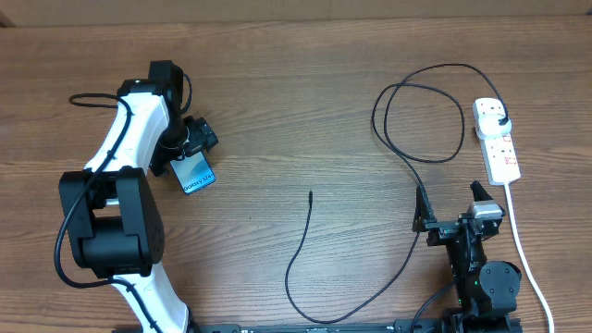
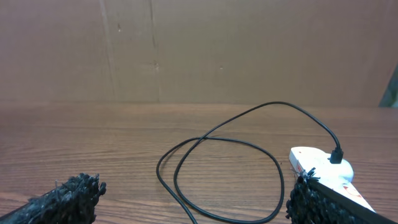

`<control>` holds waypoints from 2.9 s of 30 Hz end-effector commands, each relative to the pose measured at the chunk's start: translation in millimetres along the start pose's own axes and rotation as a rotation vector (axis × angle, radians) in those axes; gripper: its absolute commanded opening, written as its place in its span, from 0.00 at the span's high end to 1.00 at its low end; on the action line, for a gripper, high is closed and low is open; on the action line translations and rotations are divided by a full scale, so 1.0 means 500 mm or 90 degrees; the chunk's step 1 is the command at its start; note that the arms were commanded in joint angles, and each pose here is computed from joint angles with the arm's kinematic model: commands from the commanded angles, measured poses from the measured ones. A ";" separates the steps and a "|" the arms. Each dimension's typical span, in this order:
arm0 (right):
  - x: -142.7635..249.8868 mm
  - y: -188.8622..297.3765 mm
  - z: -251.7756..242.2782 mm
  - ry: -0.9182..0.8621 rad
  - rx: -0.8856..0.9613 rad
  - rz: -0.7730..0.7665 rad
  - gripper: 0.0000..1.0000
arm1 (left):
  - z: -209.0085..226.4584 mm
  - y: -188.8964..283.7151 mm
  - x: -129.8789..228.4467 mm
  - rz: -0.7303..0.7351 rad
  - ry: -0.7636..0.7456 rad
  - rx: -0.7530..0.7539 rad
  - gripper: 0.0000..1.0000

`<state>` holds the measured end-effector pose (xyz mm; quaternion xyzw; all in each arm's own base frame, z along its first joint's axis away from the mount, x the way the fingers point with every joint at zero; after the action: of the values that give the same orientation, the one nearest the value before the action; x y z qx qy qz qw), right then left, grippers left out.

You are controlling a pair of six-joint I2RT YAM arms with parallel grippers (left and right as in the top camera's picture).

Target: Plug charger to phone and switch on socket

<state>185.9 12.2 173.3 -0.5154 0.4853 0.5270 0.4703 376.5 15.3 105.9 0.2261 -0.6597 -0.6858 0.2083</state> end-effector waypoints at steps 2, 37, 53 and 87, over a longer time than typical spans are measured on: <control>0.004 0.000 0.000 0.003 0.002 -0.002 0.00 | 0.006 -0.009 -0.007 -0.008 0.028 -0.011 0.00; 0.004 0.000 0.000 0.003 0.002 -0.002 0.00 | 0.005 -0.046 -0.019 -0.013 0.028 -0.033 0.00; 0.004 0.000 0.000 0.003 0.002 -0.002 0.00 | -0.001 -0.062 -0.026 -0.015 0.028 -0.030 0.00; 0.004 0.000 0.000 0.003 0.002 -0.002 0.00 | -0.002 -0.092 -0.021 0.008 0.024 -0.040 0.00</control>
<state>185.9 12.2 173.2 -0.5154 0.4855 0.5270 0.4701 387.0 19.8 65.1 0.2239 -0.6405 -0.6996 0.2240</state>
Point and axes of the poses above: each gripper's point midway between its finger pads, its own y axis back along the fingers, its own z axis along the line the jaws close on, x = y × z, the point moved 6 cm from there along y, back along the fingers, and after that the axes turned 1 degree about y, right-handed, at the moved point
